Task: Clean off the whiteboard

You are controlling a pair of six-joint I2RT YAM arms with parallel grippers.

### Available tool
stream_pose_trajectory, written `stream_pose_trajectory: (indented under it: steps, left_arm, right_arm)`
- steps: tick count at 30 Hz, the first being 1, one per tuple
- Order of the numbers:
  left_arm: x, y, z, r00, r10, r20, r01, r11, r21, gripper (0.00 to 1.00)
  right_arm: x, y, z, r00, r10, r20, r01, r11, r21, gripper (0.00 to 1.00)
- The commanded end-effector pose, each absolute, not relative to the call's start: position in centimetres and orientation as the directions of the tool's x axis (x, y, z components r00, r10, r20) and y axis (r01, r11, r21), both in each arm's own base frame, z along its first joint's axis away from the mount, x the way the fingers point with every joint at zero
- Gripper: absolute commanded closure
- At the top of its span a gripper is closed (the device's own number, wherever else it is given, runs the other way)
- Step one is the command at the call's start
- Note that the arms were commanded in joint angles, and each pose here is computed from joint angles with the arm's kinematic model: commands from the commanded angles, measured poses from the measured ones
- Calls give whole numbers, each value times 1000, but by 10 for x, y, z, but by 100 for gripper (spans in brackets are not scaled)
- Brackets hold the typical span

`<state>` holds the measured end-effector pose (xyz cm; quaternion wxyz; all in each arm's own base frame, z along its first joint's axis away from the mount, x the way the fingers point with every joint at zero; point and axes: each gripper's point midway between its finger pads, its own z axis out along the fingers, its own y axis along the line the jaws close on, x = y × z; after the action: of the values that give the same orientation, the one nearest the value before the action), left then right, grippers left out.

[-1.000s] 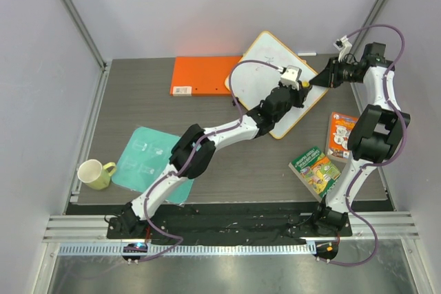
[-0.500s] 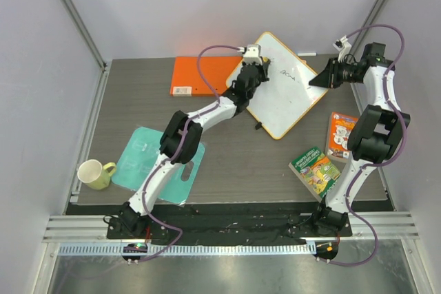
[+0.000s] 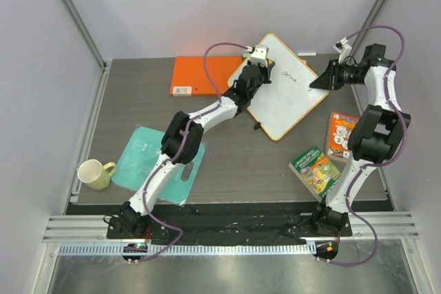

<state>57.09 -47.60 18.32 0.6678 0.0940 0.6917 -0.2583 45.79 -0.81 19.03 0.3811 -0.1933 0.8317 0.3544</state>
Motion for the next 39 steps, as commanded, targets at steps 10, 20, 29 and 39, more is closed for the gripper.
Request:
stream_pose_trajectory:
  steps: [10,20,29,39]
  left_arm:
    - [419,-598,156,-217,-15,-976,809,557,-188,100]
    - [366,-610,126,-237,62,-969,833,527,-170,100]
    - [384,-621,140,-176,37,-984,776,620,-116,100]
    - [460,-555,145,-230,-61,-971,657,727,-201,100]
  right_arm:
    - [463,0,189,-556,-190,-809,-680,664,311,99]
    - [465,2,195,-552,-177,-815,-681,659,318,99]
    - [464,1,195,-547,-186,-816,-683,663,306,99]
    - [462,1,196,-548,-182,-816,-683,661,311,99]
